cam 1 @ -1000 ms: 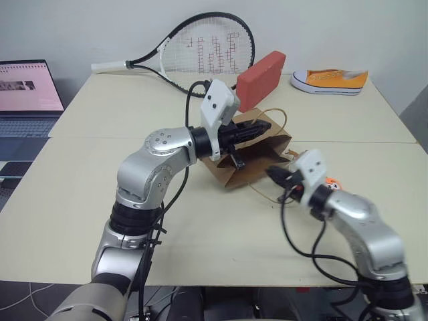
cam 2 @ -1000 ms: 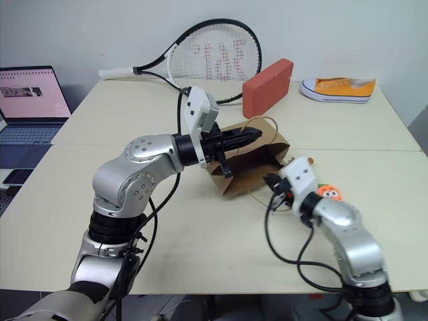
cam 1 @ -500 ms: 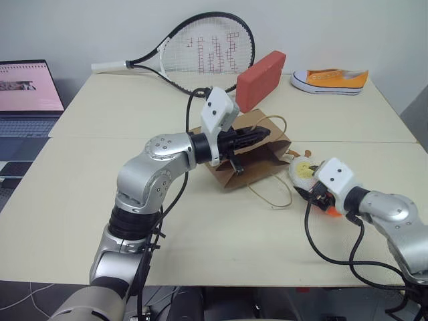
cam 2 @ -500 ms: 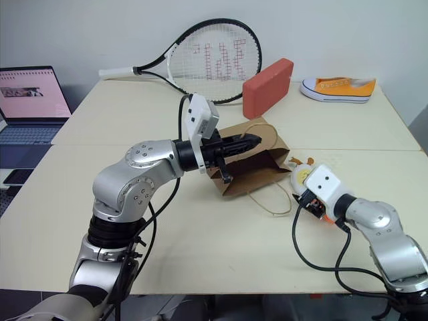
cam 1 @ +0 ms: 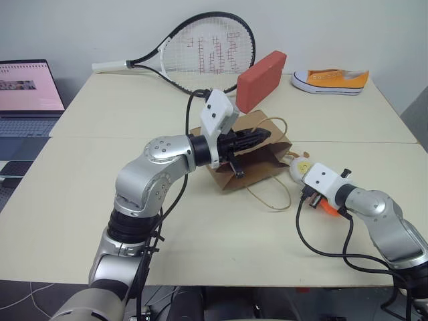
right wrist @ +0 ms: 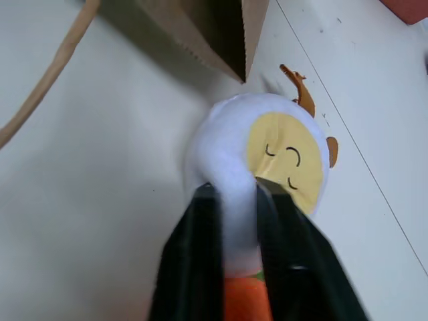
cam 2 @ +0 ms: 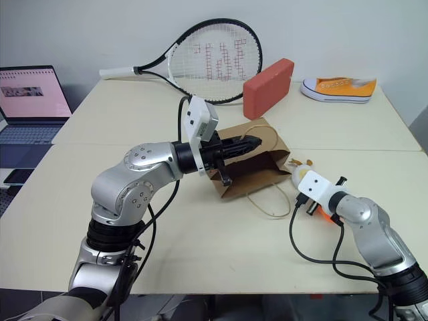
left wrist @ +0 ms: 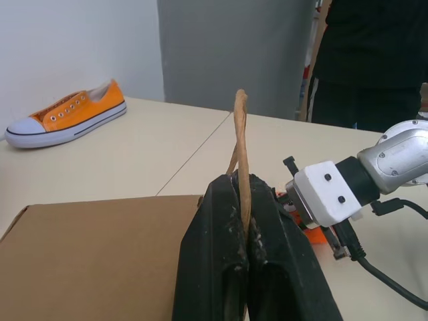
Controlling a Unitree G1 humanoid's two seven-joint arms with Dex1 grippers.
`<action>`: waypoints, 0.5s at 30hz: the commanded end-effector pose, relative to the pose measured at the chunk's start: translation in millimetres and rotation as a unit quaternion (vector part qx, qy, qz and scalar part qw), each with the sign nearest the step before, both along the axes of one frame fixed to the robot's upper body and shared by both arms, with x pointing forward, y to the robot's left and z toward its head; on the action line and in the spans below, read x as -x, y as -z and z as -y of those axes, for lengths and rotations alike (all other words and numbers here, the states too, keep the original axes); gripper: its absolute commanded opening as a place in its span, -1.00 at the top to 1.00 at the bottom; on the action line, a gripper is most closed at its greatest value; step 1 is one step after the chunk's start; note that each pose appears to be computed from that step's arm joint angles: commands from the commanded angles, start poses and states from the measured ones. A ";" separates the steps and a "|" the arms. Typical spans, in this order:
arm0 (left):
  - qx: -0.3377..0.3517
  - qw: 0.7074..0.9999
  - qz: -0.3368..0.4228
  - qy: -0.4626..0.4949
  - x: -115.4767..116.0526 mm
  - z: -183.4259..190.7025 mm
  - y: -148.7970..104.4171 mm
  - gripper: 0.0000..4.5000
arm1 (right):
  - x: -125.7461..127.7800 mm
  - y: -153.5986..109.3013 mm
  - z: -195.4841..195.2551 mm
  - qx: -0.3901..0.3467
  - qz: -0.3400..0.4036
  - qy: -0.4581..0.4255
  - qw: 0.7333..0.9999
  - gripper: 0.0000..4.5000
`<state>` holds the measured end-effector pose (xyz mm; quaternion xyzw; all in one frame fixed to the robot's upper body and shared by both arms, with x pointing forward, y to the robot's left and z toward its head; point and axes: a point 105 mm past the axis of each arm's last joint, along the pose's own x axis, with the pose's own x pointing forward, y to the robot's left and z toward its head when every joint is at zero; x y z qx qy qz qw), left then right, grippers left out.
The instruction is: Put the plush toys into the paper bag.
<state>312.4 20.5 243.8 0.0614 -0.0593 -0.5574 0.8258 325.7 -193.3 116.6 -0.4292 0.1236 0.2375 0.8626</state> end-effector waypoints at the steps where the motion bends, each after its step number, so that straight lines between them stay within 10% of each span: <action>1: 0.006 1.000 0.024 0.014 8.8 1.1 -9.1 1.00 | -6.1 -31.6 3.6 -0.020 0.054 0.005 0.998 0.99; 15: 0.011 0.999 0.031 0.007 3.0 -1.3 -14.1 1.00 | 60.7 -91.2 -13.2 -0.101 -0.080 -0.125 0.984 0.99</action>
